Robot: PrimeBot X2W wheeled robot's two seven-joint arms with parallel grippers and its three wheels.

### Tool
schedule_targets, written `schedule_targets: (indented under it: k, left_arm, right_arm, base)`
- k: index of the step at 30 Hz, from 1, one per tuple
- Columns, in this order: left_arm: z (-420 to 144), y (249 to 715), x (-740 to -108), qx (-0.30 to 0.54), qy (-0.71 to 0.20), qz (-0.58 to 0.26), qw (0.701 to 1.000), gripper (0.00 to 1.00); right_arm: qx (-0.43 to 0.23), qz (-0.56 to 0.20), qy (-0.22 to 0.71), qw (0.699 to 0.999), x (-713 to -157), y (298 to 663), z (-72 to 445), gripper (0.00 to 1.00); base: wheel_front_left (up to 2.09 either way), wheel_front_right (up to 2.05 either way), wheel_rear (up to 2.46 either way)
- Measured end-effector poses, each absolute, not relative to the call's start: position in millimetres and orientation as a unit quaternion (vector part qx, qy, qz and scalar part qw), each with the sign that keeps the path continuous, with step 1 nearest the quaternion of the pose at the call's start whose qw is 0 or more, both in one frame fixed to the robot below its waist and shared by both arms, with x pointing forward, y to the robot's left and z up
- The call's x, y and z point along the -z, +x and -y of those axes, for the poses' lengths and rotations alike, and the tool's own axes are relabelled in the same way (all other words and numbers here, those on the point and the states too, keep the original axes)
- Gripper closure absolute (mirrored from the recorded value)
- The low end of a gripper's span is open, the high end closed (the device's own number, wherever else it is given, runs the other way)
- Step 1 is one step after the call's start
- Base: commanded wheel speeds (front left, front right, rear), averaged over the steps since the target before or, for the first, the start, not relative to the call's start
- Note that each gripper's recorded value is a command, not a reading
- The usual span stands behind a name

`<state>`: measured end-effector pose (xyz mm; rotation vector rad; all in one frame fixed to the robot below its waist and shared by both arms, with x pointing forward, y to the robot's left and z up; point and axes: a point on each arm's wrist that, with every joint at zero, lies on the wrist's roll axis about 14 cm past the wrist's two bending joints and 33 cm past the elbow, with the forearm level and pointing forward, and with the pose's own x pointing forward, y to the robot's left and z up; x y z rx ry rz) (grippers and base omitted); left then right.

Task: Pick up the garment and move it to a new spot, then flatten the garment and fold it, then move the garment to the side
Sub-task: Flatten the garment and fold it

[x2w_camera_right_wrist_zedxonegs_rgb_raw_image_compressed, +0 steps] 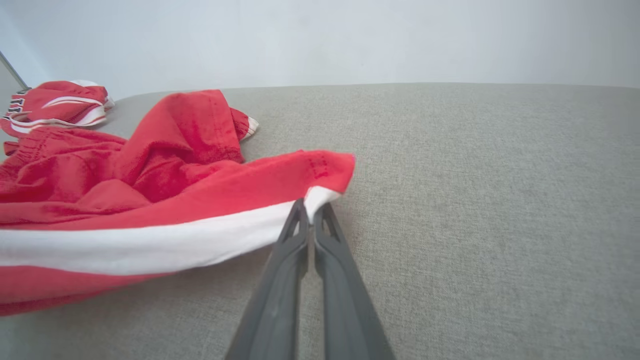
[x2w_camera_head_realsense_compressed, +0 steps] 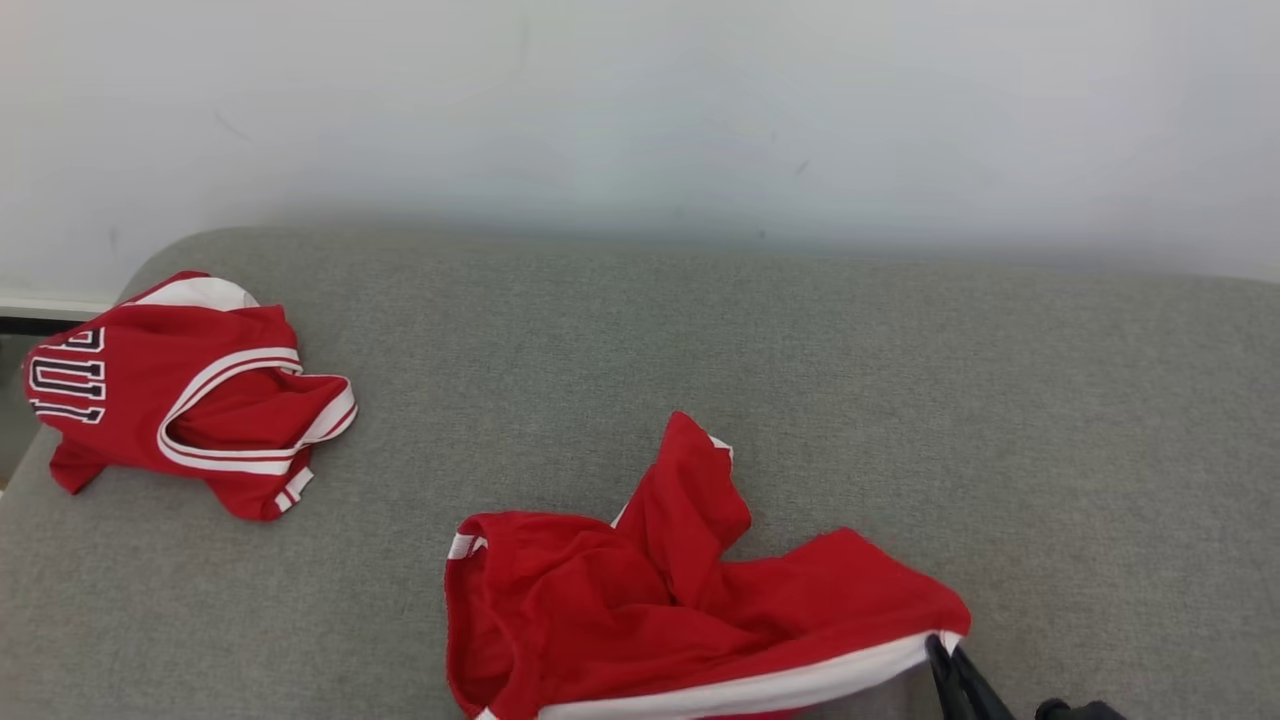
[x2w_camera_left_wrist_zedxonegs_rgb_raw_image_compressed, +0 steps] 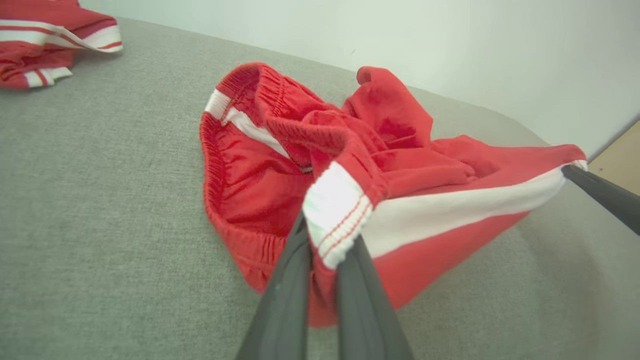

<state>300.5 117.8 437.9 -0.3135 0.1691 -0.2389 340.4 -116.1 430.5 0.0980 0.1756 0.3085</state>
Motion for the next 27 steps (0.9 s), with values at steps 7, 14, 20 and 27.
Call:
schedule_targets:
  k: [7, 14, 20, 27]
  left_arm:
    - [-117.4, 355.9, -483.6, 0.147, -0.13, -0.03, 0.98, 1.0]
    - [-114.2, 453.2, -557.4, 0.187, -0.09, -0.006, 0.978, 1.0]
    - [-130.7, 549.4, -638.4, 0.177, -0.129, 0.012, 0.976, 1.0]
    - [-123.2, 639.8, -713.6, 0.159, -0.124, 0.026, 0.979, 1.0]
  right_arm:
    - [-0.162, -0.015, 0.069, 0.984, -476.8, 375.4, 112.4, 1.0]
    - [-0.181, 0.052, 0.076, 0.979, -544.8, 459.4, 110.4, 1.0]
    - [-0.18, 0.108, 0.108, 0.972, -628.7, 550.2, 113.1, 1.0]
    - [-0.176, 0.145, 0.137, 0.964, -714.0, 635.2, 117.4, 1.0]
  base:
    - [0.0, 0.0, 0.0]
    - [0.0, 0.0, 0.0]
    - [0.0, 0.0, 0.0]
    - [0.0, 0.0, 0.0]
